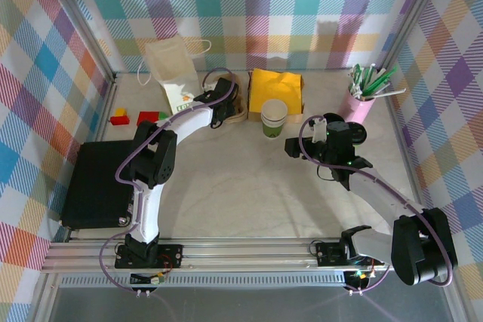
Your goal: Pack the takeout coffee
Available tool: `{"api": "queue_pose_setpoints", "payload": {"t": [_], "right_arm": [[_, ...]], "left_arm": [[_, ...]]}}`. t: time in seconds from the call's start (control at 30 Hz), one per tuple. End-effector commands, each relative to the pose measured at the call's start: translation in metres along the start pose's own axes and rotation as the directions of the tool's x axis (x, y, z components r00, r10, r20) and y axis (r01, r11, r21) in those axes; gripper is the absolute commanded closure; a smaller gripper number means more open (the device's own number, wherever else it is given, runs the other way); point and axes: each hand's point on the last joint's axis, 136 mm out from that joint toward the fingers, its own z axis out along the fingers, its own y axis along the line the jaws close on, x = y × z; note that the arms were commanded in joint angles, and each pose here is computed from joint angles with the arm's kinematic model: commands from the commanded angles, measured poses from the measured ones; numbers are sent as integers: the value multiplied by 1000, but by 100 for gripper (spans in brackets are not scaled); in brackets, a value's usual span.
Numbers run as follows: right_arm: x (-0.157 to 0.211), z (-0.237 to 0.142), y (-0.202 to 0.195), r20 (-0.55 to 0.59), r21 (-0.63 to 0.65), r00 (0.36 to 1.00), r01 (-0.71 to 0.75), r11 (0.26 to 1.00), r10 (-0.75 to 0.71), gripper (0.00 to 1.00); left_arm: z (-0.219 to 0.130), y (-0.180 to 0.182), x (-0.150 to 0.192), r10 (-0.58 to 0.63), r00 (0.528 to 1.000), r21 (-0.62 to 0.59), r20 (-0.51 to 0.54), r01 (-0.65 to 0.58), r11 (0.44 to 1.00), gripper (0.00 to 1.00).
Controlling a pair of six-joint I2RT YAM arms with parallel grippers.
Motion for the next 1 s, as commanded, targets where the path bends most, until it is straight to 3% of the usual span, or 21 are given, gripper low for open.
{"api": "queue_pose_setpoints", "payload": {"t": [0.0,0.67,0.97], "right_arm": [[-10,0,7,16,-20,999,29,999,-28,21],[-11,-3,8,24,-19,999,36,999,-36,21],[-12,-4,9,30,-17,999,41,999,-40,21]], "left_arm": [[-4,1,-14,-6,1000,-5,21,6,1000,82],[-36,-7,-31,-10,1000,83,29,8,996,99],[-46,-6,-28,-17,1000,150,-8,18,989,100]]}}
